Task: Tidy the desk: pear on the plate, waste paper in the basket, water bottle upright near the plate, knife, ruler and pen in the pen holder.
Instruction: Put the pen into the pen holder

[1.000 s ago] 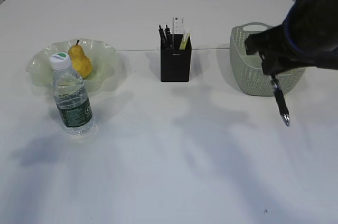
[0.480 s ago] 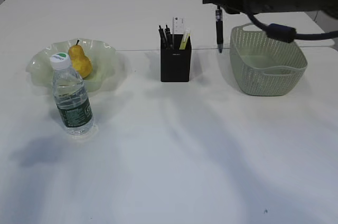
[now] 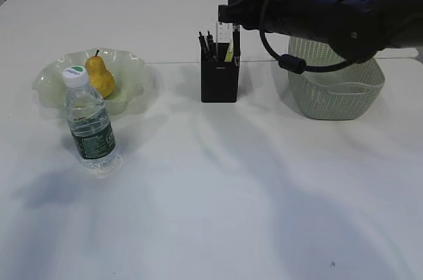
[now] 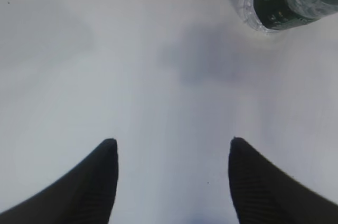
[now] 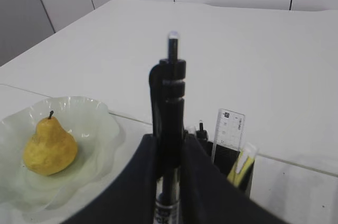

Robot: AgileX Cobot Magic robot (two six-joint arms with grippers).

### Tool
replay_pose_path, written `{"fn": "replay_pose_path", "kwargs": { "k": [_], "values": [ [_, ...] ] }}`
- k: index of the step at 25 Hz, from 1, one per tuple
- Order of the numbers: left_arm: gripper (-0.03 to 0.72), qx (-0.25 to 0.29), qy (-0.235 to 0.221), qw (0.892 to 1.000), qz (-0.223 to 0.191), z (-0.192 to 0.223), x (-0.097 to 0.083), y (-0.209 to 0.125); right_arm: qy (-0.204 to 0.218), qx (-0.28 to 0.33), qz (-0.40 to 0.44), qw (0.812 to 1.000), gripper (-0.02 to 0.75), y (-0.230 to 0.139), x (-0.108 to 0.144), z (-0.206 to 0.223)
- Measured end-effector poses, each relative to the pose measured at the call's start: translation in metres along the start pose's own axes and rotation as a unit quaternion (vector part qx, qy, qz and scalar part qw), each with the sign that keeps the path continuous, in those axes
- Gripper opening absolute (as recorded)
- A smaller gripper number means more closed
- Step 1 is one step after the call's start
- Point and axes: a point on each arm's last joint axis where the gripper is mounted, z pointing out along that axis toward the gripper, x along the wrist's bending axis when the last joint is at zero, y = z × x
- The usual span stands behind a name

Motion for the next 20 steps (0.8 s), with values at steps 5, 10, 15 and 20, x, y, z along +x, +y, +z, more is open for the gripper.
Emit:
{"fn": "replay_pose_path", "kwargs": {
  "k": [5,10,15,20],
  "values": [
    [0.465,-0.002,0.000,1.000,0.000,0.000,0.000,0.000,0.002,-0.016,-0.005,1.000,0.064,0.003,-0.002,0.032],
    [0.465,-0.002,0.000,1.000,0.000,0.000,0.000,0.000,0.003,-0.030,-0.022,0.999,0.064,0.003,-0.003,0.060],
    [0.465,-0.003,0.001,1.000,0.001,0.000,0.000,0.001,0.000,-0.038,-0.030,0.999,0.064,-0.002,-0.008,0.082],
    [0.465,-0.005,0.009,1.000,0.007,0.000,0.002,0.001,-0.007,-0.027,-0.030,0.999,0.064,-0.019,-0.018,0.098]
  ]
}}
